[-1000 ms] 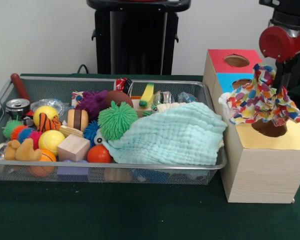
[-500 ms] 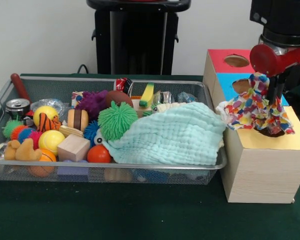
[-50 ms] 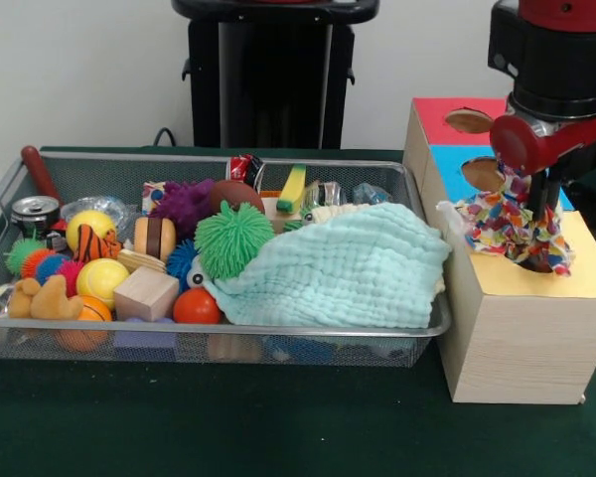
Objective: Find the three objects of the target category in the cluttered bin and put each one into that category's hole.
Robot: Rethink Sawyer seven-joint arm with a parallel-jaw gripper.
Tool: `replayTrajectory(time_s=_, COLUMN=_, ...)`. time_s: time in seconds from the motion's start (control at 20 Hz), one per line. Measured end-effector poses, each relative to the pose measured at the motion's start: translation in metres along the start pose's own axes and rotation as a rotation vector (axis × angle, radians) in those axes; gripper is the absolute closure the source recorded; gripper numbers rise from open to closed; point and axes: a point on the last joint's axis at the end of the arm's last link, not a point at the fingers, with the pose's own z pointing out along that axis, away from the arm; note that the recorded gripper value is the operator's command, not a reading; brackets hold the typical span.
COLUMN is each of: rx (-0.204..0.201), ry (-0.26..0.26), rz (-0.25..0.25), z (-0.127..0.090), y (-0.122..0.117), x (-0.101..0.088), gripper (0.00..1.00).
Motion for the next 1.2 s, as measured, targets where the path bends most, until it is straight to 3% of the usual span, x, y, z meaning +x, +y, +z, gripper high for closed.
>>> replayTrajectory(time_s=0.45, rx=-0.064, ry=0.001, rz=0.012, z=0.019, y=0.005, x=0.009, gripper=1.0)
replayTrajectory(time_s=1.2, rx=-0.074, ry=-0.022, rz=0.016, z=0.022, y=0.004, x=0.008, gripper=1.0)
